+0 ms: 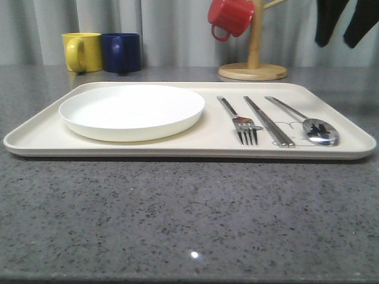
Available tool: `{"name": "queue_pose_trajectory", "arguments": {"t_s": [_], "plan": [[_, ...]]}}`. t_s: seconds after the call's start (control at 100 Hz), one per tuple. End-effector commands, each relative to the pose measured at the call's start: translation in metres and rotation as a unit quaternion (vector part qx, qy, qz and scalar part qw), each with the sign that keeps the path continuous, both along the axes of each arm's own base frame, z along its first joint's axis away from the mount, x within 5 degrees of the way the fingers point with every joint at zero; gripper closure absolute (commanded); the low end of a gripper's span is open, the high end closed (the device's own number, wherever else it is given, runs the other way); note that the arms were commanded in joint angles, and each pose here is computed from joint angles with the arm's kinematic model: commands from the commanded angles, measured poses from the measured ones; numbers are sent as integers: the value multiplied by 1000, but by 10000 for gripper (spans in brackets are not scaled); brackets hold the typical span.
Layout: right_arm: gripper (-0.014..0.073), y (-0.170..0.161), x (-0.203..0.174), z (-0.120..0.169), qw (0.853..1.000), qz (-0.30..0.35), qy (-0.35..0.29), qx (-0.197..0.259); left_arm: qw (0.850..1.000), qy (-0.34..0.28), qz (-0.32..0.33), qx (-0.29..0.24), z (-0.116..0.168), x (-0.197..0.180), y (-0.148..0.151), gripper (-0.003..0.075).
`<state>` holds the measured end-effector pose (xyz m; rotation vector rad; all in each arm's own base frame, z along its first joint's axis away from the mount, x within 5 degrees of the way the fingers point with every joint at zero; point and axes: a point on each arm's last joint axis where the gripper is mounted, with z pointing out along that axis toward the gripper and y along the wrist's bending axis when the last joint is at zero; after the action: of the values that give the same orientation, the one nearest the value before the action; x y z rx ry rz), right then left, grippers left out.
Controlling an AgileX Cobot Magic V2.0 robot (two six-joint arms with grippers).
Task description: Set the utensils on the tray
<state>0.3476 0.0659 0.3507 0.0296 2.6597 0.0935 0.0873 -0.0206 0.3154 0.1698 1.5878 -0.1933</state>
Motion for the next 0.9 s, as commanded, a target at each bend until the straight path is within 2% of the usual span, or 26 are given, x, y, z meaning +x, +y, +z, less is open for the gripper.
{"name": "queue_pose_trajectory", "arguments": {"t_s": [0.0, 0.18, 0.4, 0.75, 0.89], "plan": [[253, -15, -19, 36, 996, -4, -83, -13, 999, -44, 11, -17, 15, 0, 2, 738], [253, -38, -55, 40, 989, -29, -143, -8, 999, -44, 11, -17, 15, 0, 2, 738], [253, -61, -105, 16, 979, -57, -195, -8, 999, -44, 11, -17, 15, 0, 2, 738], [254, -67, -185, -26, 949, -48, -310, -18, 999, -44, 11, -17, 15, 0, 2, 738], [264, -67, -206, -26, 931, -45, -363, -12, 999, -44, 11, -17, 15, 0, 2, 738]]}}
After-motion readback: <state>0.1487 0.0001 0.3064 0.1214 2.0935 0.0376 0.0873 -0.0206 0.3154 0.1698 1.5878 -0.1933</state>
